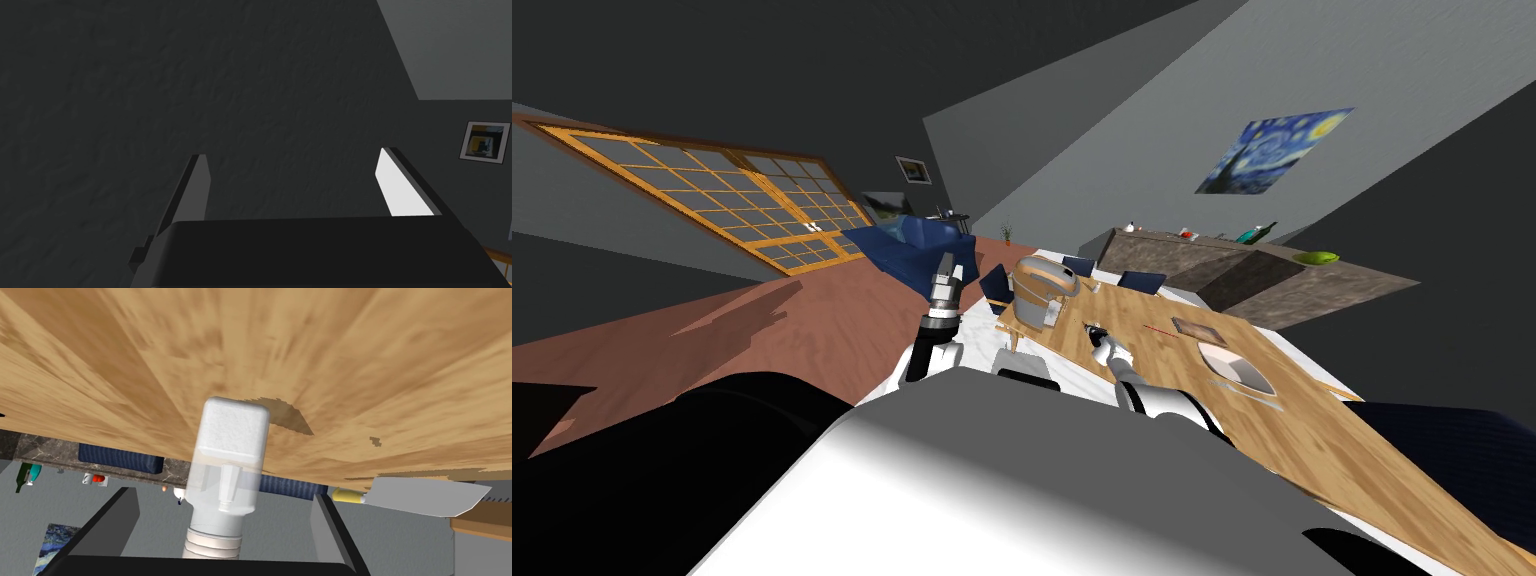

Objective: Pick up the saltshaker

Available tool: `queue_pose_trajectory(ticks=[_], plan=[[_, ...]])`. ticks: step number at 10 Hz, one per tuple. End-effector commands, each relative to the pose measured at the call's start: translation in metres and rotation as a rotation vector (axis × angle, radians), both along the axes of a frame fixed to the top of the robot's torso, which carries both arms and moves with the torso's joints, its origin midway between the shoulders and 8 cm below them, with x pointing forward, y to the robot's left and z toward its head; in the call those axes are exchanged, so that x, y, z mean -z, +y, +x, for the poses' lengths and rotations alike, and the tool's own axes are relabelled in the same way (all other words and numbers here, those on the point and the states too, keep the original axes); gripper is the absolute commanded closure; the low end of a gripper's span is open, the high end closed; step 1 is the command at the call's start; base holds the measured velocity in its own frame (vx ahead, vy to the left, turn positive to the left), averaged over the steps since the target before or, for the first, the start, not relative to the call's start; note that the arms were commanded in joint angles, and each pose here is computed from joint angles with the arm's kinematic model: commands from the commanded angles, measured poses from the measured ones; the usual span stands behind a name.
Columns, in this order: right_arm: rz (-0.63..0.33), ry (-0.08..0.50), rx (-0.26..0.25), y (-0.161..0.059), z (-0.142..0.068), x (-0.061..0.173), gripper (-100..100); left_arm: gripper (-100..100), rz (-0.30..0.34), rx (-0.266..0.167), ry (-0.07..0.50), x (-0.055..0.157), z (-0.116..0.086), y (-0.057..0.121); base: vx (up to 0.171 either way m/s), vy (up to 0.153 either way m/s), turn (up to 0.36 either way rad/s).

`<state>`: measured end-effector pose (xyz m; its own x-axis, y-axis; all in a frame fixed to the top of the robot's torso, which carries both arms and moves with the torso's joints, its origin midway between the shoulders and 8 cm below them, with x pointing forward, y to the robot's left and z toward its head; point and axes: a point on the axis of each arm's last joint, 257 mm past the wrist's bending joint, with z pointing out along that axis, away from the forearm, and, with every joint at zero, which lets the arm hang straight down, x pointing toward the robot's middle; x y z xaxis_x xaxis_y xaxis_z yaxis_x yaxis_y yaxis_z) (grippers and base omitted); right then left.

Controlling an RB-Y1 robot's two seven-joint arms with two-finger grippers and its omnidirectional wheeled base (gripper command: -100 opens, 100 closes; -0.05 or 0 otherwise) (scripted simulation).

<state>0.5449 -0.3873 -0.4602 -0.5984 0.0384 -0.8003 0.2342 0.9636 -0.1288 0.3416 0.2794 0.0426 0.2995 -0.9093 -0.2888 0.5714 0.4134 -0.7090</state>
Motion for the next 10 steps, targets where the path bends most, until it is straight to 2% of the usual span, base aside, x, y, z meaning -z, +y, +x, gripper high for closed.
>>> queue_pose_trajectory(ticks=[1,2,3,5,6,7,8,10], plan=[[0.008,0.002,0.043,-0.020,-0.012,0.004,-100,0,0.000,0.000,0.000,0.000,0.000,0.000,-0.009,-0.001,0.284],[0.040,0.000,0.050,-0.013,-0.012,0.007,-100,0,0.000,0.000,0.000,0.000,0.000,0.000,-0.018,-0.014,0.176],[0.041,-0.004,0.064,-0.018,-0.012,0.005,-100,0,0.000,0.000,0.000,0.000,0.000,0.000,-0.013,-0.009,0.001],[0.008,0.002,0.043,-0.020,-0.012,0.004,-100,0,0.000,0.000,0.000,0.000,0.000,0.000,-0.002,-0.001,-0.013],[0.015,0.003,0.087,-0.040,-0.024,0.008,-100,0,0.000,0.000,0.000,0.000,0.000,0.000,-0.012,0.002,0.334],[0.015,0.003,0.087,-0.040,-0.024,0.008,-100,0,0.000,0.000,0.000,0.000,0.000,0.000,-0.016,-0.012,0.152],[0.019,0.004,0.131,-0.060,-0.037,0.010,-100,0,0.000,0.000,0.000,0.000,0.000,0.000,-0.022,-0.006,0.319],[0.019,0.004,0.131,-0.060,-0.037,0.011,-100,0,0.000,0.000,0.000,0.000,0.000,0.000,-0.016,-0.011,0.045]])
